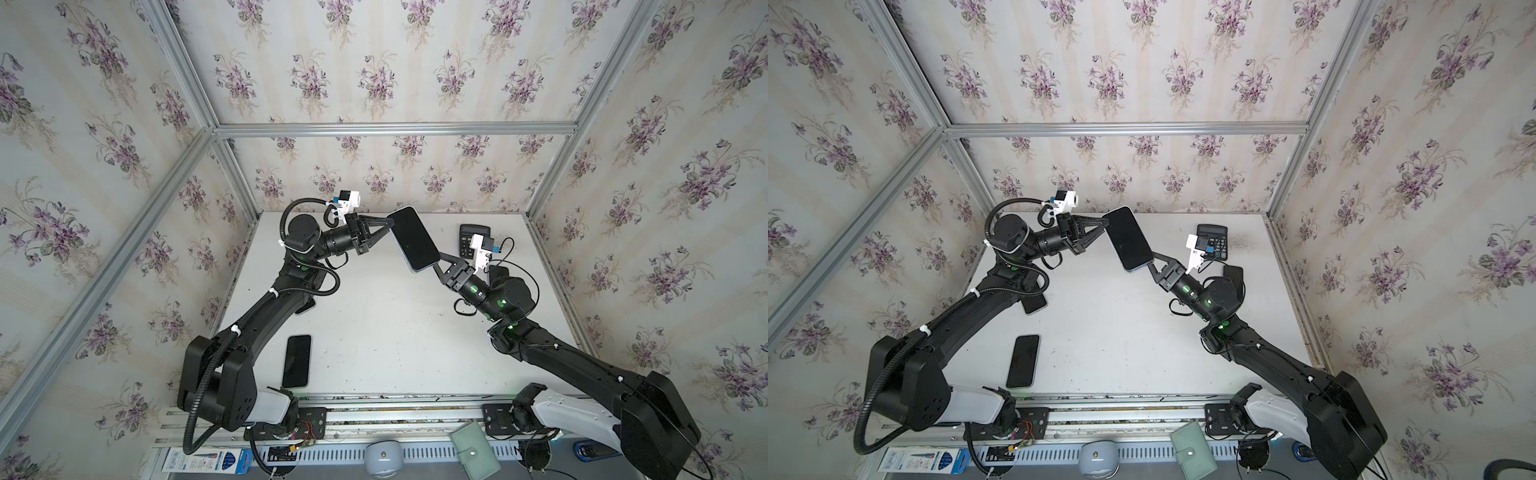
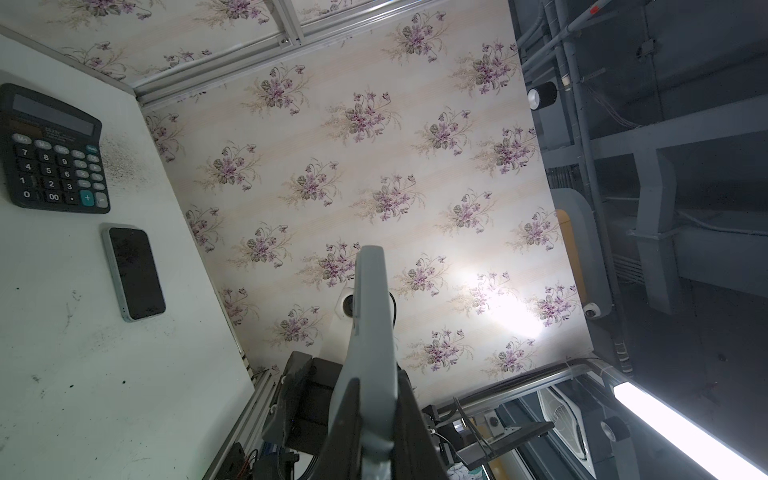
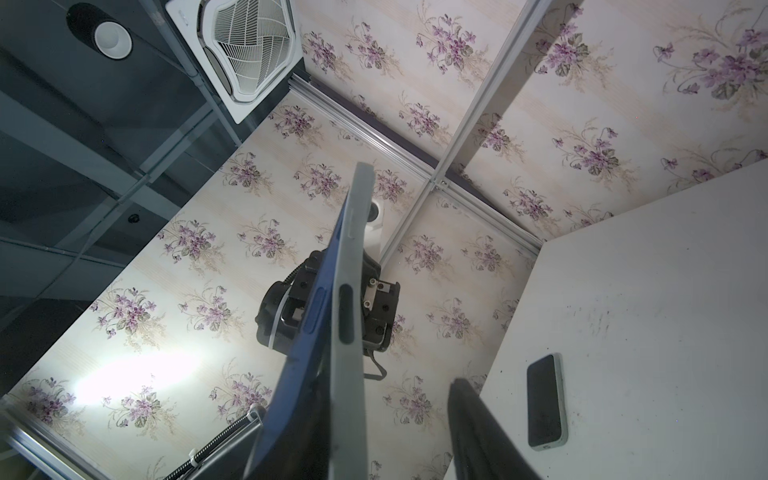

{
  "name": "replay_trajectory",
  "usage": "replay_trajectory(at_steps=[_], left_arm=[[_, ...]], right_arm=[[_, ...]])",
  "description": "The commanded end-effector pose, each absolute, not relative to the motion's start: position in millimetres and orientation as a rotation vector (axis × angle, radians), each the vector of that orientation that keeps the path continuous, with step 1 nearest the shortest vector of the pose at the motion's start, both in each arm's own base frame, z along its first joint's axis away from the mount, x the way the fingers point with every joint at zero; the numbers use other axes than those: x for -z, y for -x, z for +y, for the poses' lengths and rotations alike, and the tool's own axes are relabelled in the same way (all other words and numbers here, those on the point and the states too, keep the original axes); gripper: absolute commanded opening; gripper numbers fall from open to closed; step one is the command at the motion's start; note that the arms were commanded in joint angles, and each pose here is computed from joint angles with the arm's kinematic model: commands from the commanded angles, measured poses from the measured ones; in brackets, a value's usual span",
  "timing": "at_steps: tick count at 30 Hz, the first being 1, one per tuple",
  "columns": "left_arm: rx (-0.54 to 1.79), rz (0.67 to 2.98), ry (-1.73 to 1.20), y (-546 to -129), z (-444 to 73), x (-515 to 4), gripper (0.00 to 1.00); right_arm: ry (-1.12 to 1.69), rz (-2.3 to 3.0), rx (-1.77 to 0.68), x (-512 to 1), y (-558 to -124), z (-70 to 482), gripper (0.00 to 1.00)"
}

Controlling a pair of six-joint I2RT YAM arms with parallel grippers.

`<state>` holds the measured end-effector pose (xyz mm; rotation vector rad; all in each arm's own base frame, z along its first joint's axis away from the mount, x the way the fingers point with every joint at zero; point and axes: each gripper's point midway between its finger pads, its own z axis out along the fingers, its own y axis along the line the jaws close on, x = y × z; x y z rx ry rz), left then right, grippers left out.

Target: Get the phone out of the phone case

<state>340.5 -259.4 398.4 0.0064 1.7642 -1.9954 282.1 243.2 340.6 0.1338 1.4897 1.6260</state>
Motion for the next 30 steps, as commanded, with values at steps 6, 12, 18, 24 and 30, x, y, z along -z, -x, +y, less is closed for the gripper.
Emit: replay_trajectory(at_steps=[6,12,18,24,30], left_arm=[[2.024,1.719,-0.032,-346,-267,-383,0.00],[2.016,1.787,0.022,-354,-275,-331,0.05],[1.998,1.886,0.081,-355,-287,-274,0.61],[1.913,1.993,0.160,-364,-289,-233,0.85],[1.642,2.198,0.193,-373,-282,-189,0.92]], right_arm=[[-0.152,1.522,-1.665,-329,-271,242,0.19],[-0.240,1.683,-1.612,-287,-272,239,0.00],[-0.339,1.777,-1.537,-253,-271,228,0.00],[-0.421,1.909,-1.441,-214,-269,220,0.00],[-0.522,1.988,-1.363,-177,-267,209,0.00]])
